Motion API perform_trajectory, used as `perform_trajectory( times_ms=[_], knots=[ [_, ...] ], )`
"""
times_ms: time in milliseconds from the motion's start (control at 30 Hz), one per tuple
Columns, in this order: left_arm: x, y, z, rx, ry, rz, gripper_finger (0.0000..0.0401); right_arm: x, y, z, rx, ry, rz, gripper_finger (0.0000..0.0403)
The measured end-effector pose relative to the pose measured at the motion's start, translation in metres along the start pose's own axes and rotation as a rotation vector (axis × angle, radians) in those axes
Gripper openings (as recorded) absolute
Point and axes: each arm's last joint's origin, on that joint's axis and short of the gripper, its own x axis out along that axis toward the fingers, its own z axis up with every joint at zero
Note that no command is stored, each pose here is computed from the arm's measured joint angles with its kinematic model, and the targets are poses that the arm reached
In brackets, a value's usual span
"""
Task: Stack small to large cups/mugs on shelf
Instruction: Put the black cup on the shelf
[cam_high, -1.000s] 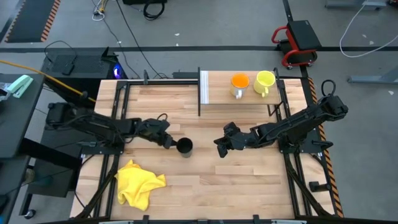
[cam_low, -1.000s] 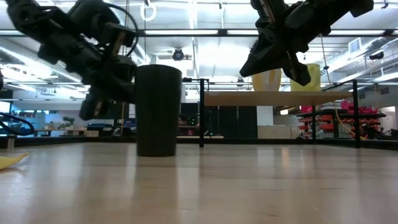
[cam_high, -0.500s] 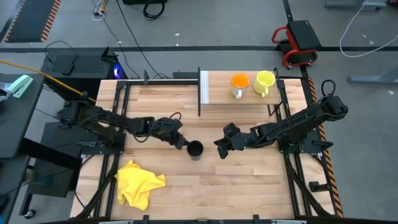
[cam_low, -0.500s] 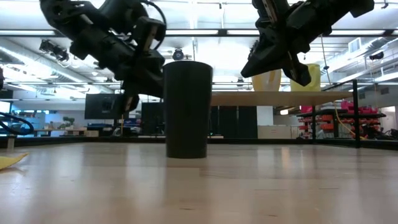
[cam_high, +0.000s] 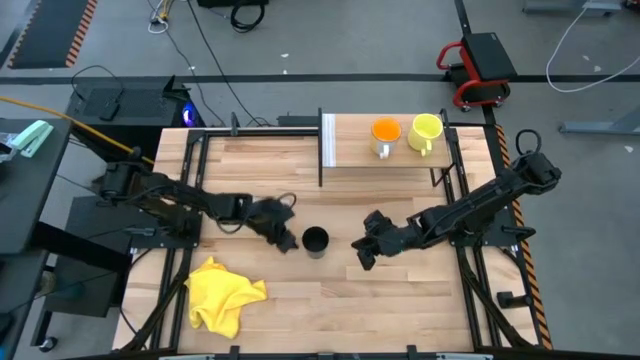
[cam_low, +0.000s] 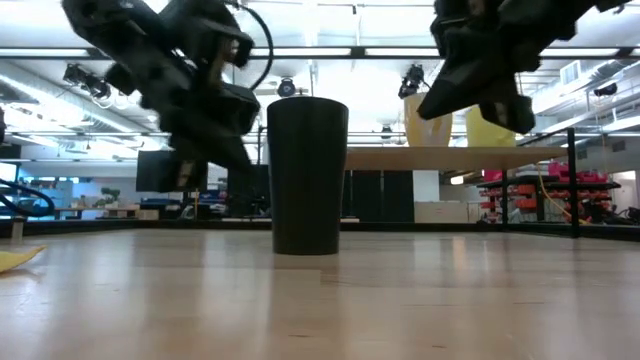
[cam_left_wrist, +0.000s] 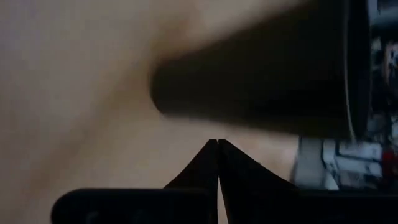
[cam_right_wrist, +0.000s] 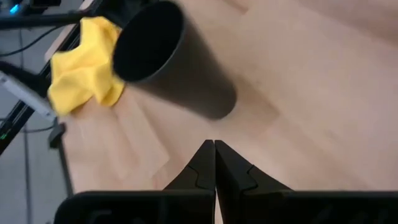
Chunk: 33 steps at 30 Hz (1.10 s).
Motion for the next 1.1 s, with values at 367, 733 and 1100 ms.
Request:
perform_trajectory(
  times_ms=[367, 733, 1100],
  knots=[
    [0.006, -0.014, -0.012, -0.043, -0.145, 0.02, 0.0024, -0.002, 0.002, -0.004, -0.004, -0.048, -0.018, 0.0005],
    [0.004, -0.015, -0.002, -0.057, -0.22, -0.018, 0.0021, 0.003, -0.004, 0.011, -0.027, -0.066, -0.024, 0.0005],
    [0.042, -0.028, 0.026, 0.017, -0.127, -0.089, 0.0016, 0.004, -0.006, 0.017, -0.025, -0.077, -0.021, 0.0005]
  ],
)
